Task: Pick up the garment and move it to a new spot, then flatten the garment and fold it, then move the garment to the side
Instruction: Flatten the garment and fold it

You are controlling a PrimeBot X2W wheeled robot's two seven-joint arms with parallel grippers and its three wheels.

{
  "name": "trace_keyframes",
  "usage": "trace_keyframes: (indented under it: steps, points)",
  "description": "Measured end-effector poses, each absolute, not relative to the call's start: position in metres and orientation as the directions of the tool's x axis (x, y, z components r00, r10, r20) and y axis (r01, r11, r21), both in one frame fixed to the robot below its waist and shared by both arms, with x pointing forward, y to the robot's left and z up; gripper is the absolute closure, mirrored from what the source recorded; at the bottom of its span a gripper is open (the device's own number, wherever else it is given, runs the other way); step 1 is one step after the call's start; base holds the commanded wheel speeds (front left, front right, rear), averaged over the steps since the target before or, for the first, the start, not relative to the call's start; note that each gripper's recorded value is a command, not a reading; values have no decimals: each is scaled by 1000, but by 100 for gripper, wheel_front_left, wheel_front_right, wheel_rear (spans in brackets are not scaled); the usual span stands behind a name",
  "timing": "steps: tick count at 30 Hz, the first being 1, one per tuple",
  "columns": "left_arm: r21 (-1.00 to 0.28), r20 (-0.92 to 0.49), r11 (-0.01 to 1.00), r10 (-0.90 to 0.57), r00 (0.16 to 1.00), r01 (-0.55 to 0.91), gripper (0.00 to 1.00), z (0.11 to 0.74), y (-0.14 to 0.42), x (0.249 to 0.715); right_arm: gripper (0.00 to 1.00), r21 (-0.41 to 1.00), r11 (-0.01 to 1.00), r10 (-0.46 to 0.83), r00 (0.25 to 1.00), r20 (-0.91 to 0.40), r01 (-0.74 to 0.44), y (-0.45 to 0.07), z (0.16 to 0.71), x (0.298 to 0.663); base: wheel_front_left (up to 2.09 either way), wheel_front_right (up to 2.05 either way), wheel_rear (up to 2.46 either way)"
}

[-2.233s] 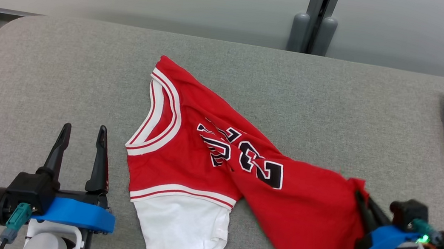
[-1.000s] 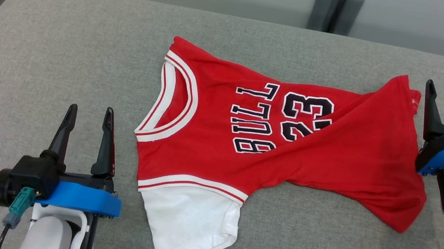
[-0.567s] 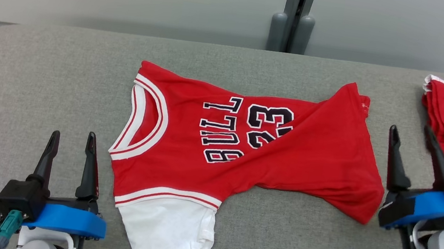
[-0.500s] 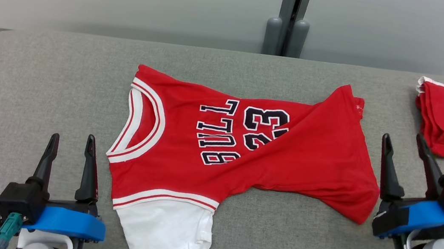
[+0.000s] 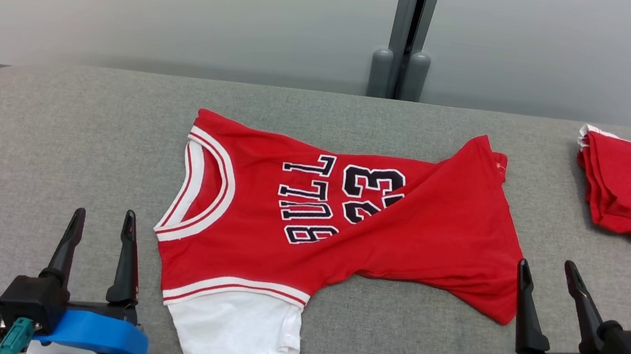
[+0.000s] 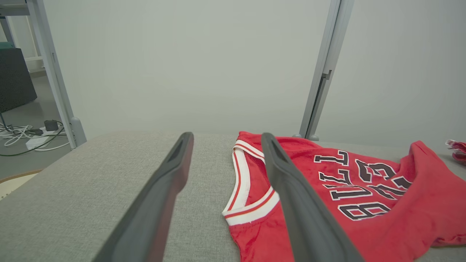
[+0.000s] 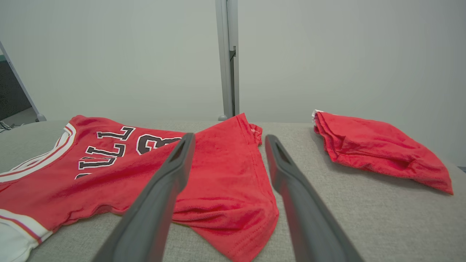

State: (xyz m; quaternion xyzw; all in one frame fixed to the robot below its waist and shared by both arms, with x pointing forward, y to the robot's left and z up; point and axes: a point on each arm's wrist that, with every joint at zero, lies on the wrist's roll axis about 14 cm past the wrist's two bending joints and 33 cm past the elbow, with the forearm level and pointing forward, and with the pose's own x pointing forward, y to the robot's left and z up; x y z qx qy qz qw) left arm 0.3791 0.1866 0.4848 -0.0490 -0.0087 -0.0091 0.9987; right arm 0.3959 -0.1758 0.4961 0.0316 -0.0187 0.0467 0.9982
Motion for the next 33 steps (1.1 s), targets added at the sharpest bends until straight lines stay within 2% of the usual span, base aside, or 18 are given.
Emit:
trace_keyframes:
  steps: [18, 33]
  points:
    - [-80, -15, 997, -14, 1000, 13, 0, 475, 189, 371, 0, 66, 997, 49, 999, -22, -47, -186, 484, 388, 0, 0, 0]
    - [-85, -281, 978, -208, 937, 192, 0, 397, 139, 332, 0, 29, 999, -9, 990, -137, 13, -216, 445, 401, 0, 0, 0]
